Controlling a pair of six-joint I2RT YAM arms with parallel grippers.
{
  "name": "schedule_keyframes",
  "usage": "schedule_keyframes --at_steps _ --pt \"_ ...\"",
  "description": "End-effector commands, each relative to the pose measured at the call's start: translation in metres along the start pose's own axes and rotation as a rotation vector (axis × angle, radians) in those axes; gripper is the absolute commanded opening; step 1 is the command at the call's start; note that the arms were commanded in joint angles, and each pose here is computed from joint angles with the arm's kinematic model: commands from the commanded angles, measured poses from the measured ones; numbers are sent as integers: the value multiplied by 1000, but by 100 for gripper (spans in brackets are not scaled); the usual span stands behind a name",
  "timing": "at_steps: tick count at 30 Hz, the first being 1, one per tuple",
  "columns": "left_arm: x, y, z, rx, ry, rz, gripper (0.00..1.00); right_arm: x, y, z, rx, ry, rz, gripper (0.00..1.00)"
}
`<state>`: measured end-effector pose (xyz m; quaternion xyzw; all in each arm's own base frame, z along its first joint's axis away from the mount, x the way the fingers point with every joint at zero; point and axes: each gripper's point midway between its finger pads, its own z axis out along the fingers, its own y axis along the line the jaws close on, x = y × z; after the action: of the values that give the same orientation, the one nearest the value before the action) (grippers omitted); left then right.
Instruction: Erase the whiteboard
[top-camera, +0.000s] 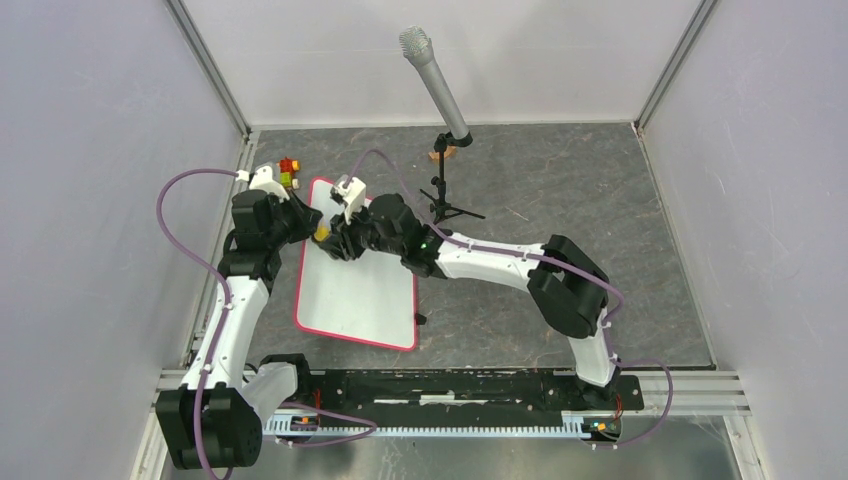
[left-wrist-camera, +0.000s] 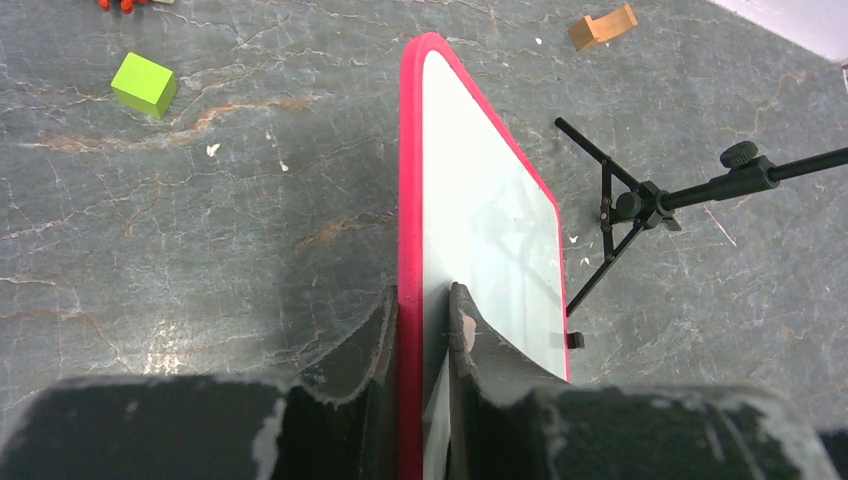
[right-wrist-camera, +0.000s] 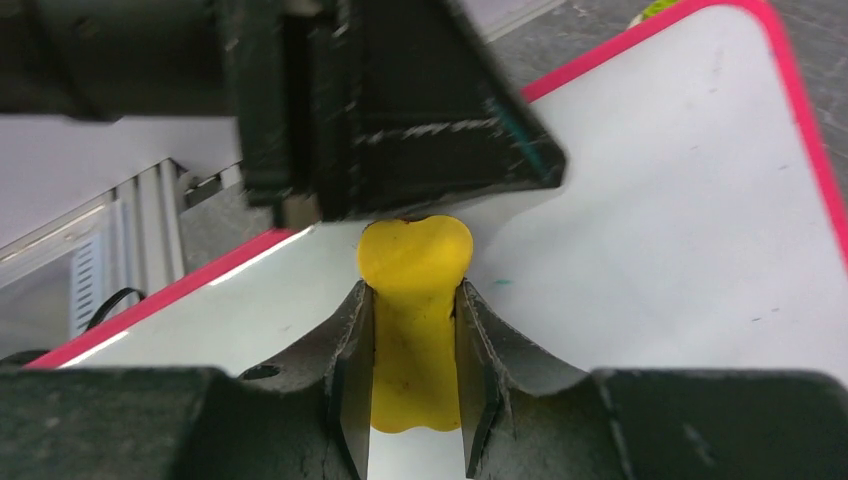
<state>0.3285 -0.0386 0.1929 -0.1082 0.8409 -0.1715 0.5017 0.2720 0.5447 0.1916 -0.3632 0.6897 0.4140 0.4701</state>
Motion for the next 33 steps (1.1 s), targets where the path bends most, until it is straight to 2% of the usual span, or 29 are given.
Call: schedule_keyframes --at_steps 1,8,13,19,25,27,30,33 --pt "14 -9 1 58 53 88 2 127 43 -23 -148 310 58 31" --pt "14 -10 0 61 49 91 2 98 -40 -19 63 247 156 31" --pt "15 -10 0 65 52 91 2 91 -70 -3 164 271 124 31" --pt "14 -11 0 68 50 90 2 97 -51 -4 153 288 78 31" --pt "14 -12 0 69 51 88 2 140 25 -25 -5 393 24 32" --pt "14 -11 0 65 51 82 2 153 37 -38 -26 416 11 32" --pt "12 -10 0 55 47 73 2 162 38 -61 -30 418 0 32" --pt "11 -9 0 45 46 68 2 169 18 -89 69 433 -49 32"
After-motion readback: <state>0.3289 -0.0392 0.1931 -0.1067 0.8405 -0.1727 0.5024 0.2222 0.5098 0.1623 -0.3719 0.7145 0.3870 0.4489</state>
